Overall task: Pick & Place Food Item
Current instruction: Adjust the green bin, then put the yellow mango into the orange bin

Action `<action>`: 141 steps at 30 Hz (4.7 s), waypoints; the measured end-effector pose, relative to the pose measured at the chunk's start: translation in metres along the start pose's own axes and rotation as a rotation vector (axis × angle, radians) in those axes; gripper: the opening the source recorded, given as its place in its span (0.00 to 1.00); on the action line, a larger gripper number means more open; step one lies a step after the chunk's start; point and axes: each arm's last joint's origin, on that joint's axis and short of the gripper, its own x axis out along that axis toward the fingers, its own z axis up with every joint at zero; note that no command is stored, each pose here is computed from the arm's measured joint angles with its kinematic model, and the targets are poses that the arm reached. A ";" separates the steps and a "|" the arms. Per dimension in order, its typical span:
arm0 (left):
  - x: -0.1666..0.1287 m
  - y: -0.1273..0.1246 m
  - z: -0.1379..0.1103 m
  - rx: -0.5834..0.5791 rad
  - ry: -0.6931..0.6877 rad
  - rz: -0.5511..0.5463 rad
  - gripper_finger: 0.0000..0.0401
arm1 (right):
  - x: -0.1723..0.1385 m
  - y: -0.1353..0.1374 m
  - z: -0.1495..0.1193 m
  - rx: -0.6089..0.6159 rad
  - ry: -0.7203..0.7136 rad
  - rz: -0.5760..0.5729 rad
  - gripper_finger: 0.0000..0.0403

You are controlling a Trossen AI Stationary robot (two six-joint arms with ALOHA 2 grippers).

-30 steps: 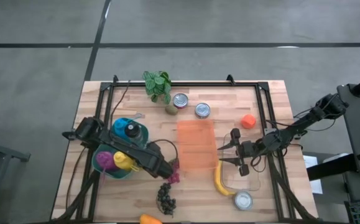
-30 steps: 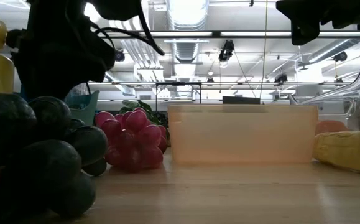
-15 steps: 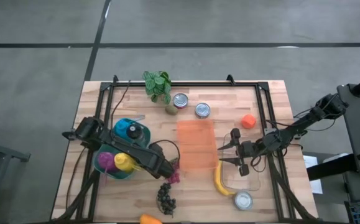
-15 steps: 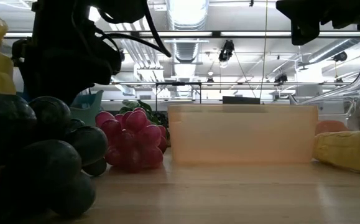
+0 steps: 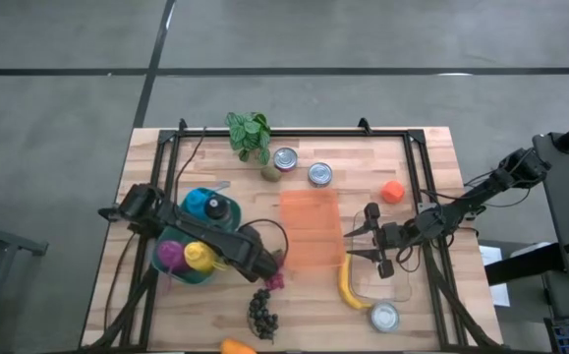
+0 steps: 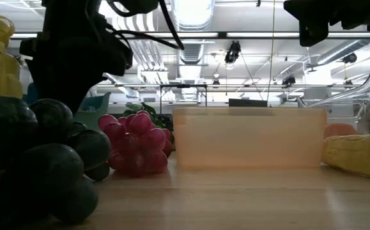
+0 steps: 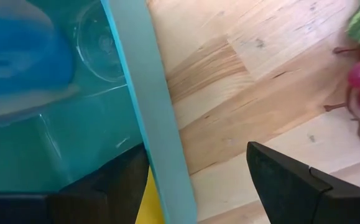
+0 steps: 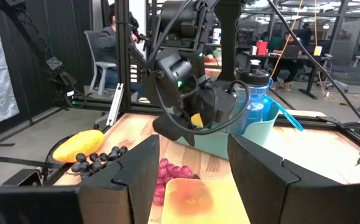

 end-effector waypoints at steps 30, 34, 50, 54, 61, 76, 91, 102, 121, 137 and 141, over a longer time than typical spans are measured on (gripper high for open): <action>-0.015 -0.019 0.014 0.055 -0.060 -0.224 0.67 | 0.000 0.000 0.000 0.000 0.000 0.000 0.47; -0.016 -0.021 0.015 0.066 -0.067 -0.249 0.67 | 0.000 0.000 0.000 0.000 0.000 0.000 0.47; -0.060 0.026 0.009 0.048 -0.062 -0.292 0.67 | 0.000 0.000 0.000 0.000 0.000 0.000 0.47; -0.086 0.050 0.004 -0.002 -0.103 -0.381 0.67 | 0.000 0.000 0.000 0.000 0.000 0.000 0.47; -0.128 0.096 -0.022 -0.054 -0.344 -0.511 0.67 | 0.000 0.000 0.000 0.000 0.000 0.000 0.47; -0.165 0.085 -0.162 0.564 -0.919 -0.787 0.75 | 0.000 0.000 0.000 0.000 0.000 0.000 0.47; -0.120 0.024 -0.257 0.921 -0.832 -0.881 0.90 | 0.000 0.000 0.000 0.000 0.000 0.000 0.47; -0.085 -0.021 -0.271 1.106 -0.955 -0.780 0.90 | 0.000 0.000 0.000 0.000 0.000 0.000 0.47; -0.022 -0.067 -0.272 1.113 -0.913 -0.645 0.90 | 0.000 0.000 0.000 0.000 0.000 0.000 0.47; 0.018 -0.087 -0.258 1.100 -0.852 -0.546 0.90 | 0.000 0.000 0.000 0.000 0.001 0.000 0.47; 0.025 -0.088 -0.251 1.095 -0.831 -0.537 0.90 | 0.000 0.000 0.000 0.000 0.000 0.000 0.47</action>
